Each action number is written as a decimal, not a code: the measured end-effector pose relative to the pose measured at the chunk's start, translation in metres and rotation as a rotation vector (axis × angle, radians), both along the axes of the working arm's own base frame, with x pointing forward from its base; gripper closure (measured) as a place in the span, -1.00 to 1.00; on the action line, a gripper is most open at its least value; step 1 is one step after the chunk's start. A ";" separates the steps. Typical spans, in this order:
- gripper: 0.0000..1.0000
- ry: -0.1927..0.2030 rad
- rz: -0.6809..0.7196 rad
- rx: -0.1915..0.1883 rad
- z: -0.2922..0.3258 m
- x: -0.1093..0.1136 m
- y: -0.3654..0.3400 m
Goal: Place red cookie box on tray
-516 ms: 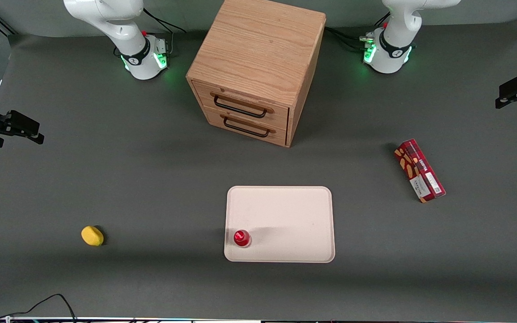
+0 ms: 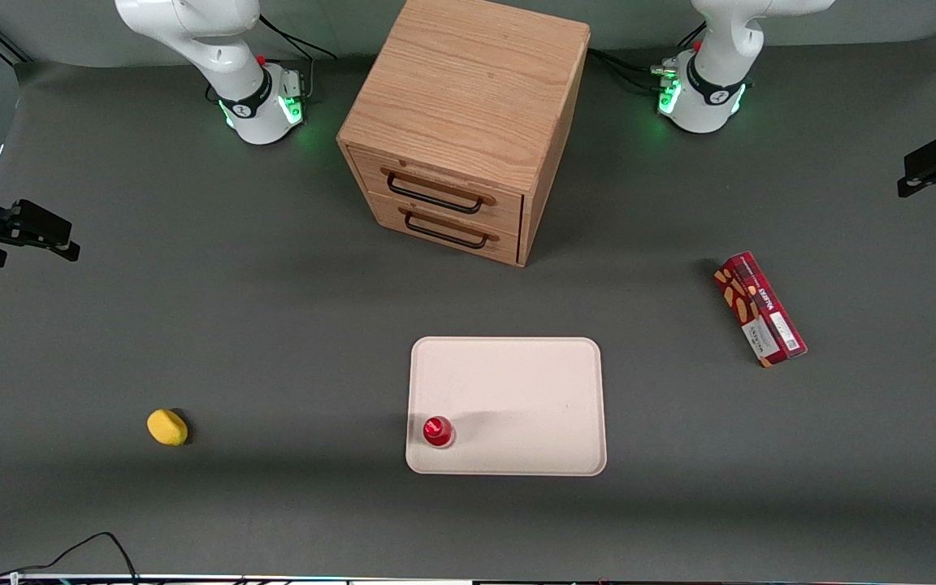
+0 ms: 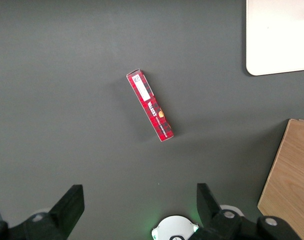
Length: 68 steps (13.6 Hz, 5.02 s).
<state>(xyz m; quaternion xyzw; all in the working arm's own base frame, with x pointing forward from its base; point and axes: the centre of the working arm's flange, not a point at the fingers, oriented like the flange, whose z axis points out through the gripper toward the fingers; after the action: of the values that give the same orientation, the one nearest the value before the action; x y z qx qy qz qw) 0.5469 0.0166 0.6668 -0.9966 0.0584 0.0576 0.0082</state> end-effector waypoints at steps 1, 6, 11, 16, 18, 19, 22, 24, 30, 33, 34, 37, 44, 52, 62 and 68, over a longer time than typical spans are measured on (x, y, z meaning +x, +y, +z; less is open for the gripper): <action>-1.00 0.015 0.000 0.002 -0.008 0.002 0.000; -1.00 0.035 0.008 0.003 -0.086 0.013 0.006; -0.98 0.004 0.049 -0.001 -0.176 -0.012 0.011; -0.96 -0.090 0.096 -0.003 -0.262 -0.041 0.007; -0.95 -0.111 0.110 -0.003 -0.286 -0.045 0.006; -0.95 -0.129 0.118 -0.003 -0.298 -0.045 0.005; -0.90 -0.164 0.150 -0.003 -0.343 -0.042 0.004; -0.93 -0.172 0.182 -0.013 -0.372 -0.037 0.004; -0.91 -0.164 0.260 -0.033 -0.417 -0.025 0.007; -0.64 -0.167 0.282 -0.040 -0.421 -0.021 0.009; -0.37 -0.168 0.288 -0.042 -0.422 -0.019 0.010; 0.08 -0.171 0.305 -0.043 -0.424 -0.012 0.015; 0.26 -0.159 0.314 -0.046 -0.419 -0.006 0.020; 0.27 -0.028 0.281 -0.094 -0.252 0.002 -0.014; 0.27 -0.076 0.342 -0.087 -0.179 0.004 -0.198; 0.27 -0.097 0.367 -0.093 -0.204 0.053 -0.298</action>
<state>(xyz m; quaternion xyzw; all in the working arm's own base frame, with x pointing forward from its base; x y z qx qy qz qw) 0.5996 -0.2814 0.4630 -0.9915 -0.1220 0.0074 -0.0456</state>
